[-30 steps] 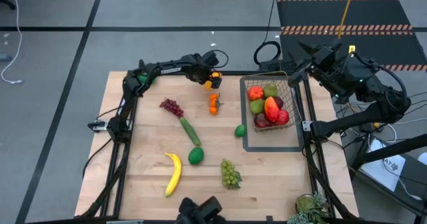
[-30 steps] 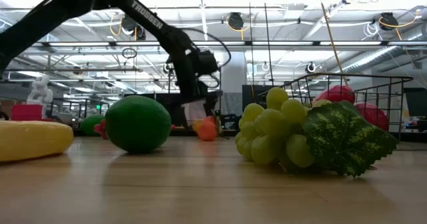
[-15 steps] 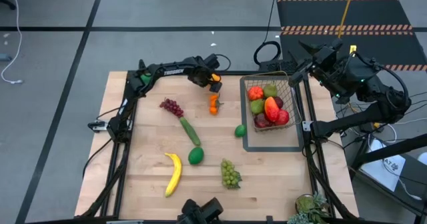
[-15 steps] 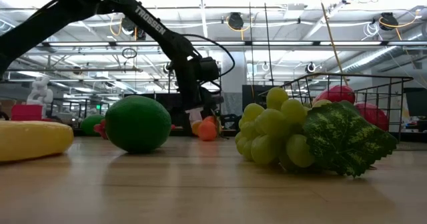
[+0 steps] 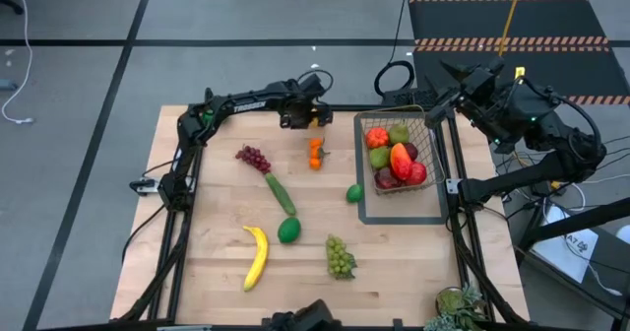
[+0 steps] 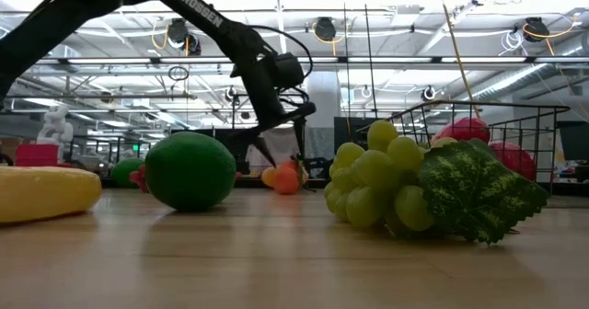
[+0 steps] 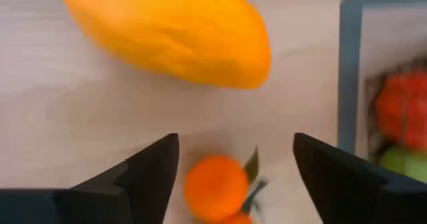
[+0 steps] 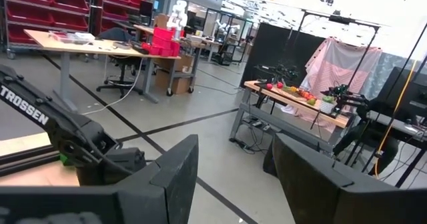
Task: Build produce basket
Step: Put the yellow mango into the wire basket
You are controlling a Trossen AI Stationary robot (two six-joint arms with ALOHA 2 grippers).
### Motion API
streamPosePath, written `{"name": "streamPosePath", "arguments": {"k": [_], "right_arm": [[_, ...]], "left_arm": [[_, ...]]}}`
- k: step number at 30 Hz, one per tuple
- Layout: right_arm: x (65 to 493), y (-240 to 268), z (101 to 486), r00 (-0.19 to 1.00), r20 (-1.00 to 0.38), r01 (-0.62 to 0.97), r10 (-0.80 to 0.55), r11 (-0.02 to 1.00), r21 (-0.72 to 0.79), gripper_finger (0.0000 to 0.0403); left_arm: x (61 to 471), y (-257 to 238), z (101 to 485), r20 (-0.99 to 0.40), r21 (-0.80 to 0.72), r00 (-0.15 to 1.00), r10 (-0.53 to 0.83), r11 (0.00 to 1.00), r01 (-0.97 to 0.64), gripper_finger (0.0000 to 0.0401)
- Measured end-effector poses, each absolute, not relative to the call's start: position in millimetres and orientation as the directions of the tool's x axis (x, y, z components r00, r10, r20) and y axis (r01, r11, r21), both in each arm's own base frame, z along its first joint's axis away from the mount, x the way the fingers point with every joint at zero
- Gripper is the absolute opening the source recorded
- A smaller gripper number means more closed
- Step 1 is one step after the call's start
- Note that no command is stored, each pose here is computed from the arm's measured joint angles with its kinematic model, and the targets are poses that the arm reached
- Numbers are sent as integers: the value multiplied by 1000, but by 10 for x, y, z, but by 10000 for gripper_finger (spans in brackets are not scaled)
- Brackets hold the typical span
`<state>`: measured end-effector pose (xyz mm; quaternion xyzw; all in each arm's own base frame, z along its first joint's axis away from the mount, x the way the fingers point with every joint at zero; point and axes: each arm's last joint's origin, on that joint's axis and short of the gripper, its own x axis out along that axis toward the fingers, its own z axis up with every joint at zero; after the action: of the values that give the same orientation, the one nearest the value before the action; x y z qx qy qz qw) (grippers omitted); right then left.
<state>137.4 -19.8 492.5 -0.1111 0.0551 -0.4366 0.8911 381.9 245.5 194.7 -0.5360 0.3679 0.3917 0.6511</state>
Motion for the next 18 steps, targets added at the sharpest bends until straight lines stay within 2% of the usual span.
{"name": "streamPosePath", "arguments": {"k": [7, 10, 18], "right_arm": [[1392, -198, 4920, 613, -4, 764, -790, 594, -250, 187], [1389, -198, 4921, 613, -4, 765, -790, 594, -249, 187], [1390, -198, 4911, 613, -11, 762, -790, 594, -258, 187]], "left_arm": [[3818, 2506, 1885, -906, -389, 355, 228, -123, -913, 385], [3831, 2568, 1913, -883, -422, 375, 283, -123, -898, 395], [3662, 2833, 1922, -872, -403, 364, 327, -58, -913, 368]]}}
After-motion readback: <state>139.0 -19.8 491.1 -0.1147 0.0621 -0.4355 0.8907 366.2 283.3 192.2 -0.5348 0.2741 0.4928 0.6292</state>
